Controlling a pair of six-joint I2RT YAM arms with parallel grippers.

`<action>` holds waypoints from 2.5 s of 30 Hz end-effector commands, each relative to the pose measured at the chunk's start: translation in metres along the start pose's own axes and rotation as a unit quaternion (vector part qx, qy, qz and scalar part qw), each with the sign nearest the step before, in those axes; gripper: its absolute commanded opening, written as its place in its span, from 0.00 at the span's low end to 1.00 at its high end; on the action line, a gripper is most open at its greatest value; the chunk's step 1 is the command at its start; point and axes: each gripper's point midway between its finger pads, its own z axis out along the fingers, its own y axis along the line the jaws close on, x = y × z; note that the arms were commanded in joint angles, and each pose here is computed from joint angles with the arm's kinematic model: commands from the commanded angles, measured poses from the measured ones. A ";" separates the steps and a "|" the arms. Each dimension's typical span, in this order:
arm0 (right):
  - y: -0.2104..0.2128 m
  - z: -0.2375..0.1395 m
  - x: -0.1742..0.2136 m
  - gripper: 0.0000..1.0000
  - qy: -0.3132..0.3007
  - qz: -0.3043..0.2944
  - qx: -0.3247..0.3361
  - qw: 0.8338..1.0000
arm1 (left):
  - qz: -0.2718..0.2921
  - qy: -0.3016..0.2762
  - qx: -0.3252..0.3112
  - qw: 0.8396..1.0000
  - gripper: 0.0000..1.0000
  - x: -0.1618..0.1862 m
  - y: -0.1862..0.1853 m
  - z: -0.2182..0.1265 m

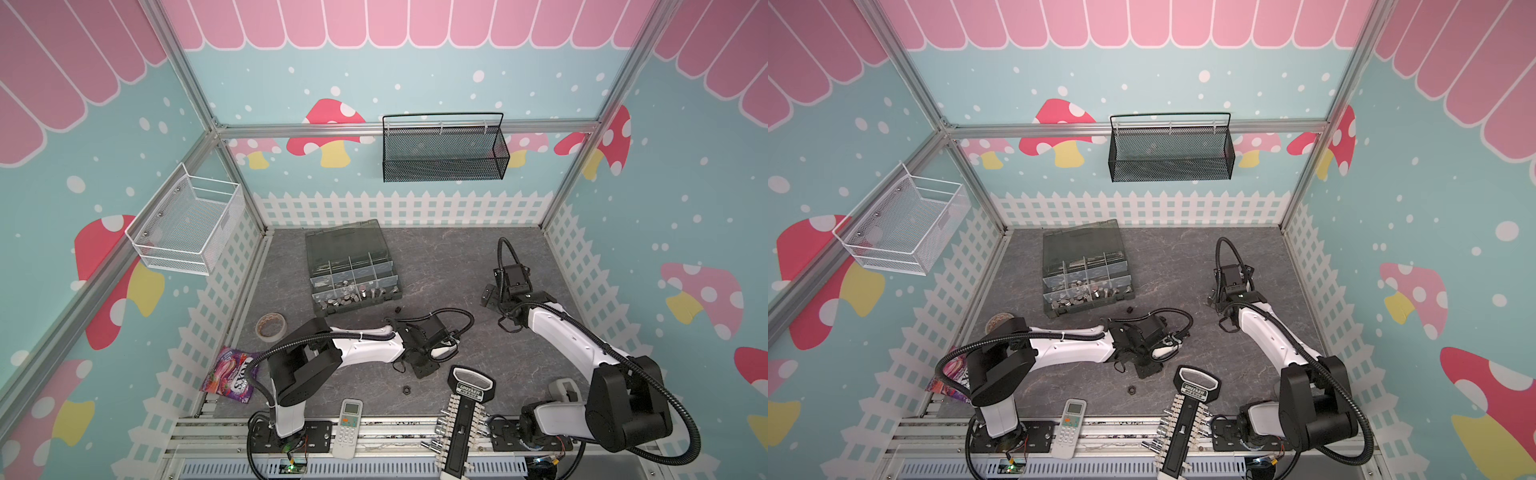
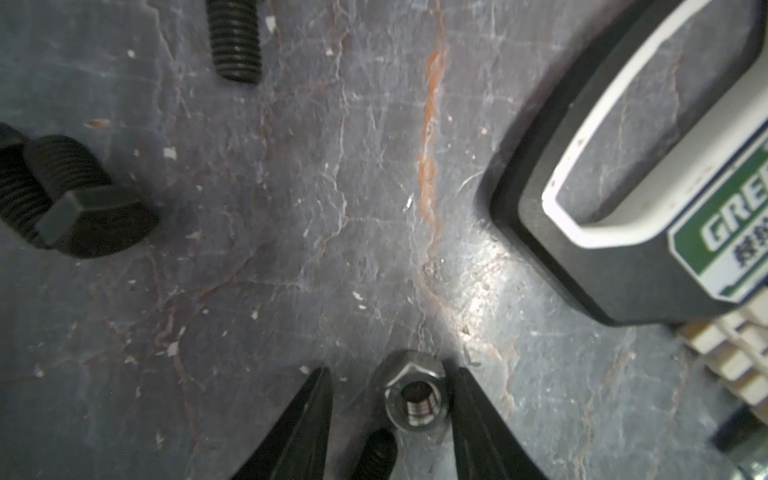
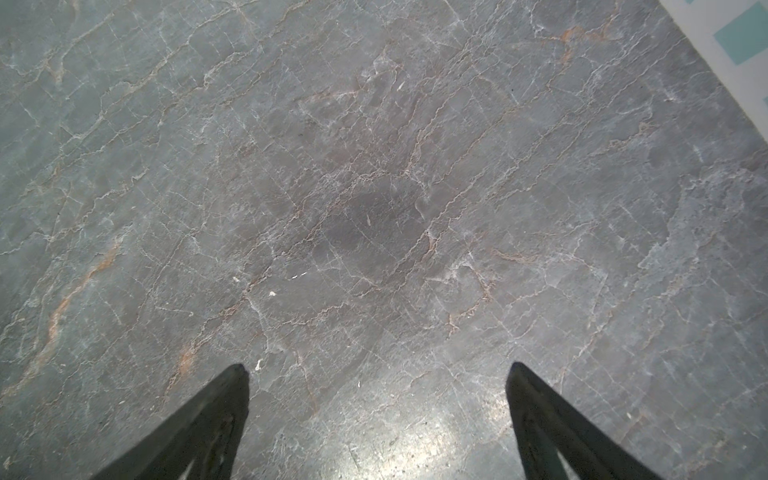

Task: Sort the screws and nuts into containers
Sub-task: 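Close the left gripper on a silver hex nut and lift it, then carry the silver hex nut over the nut compartment with the left gripper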

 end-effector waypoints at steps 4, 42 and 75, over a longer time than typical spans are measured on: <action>-0.003 -0.003 0.000 0.98 -0.006 0.007 -0.003 1.000 | 0.014 0.033 -0.007 0.999 0.44 0.010 0.001 0.009; -0.004 -0.020 -0.013 0.98 -0.038 0.016 -0.014 0.999 | -0.141 -0.112 -0.122 0.976 0.12 -0.046 0.095 -0.063; 0.033 -0.012 -0.004 0.98 -0.015 -0.027 -0.090 0.995 | -0.554 -0.207 -0.252 0.766 0.11 0.085 0.354 -0.152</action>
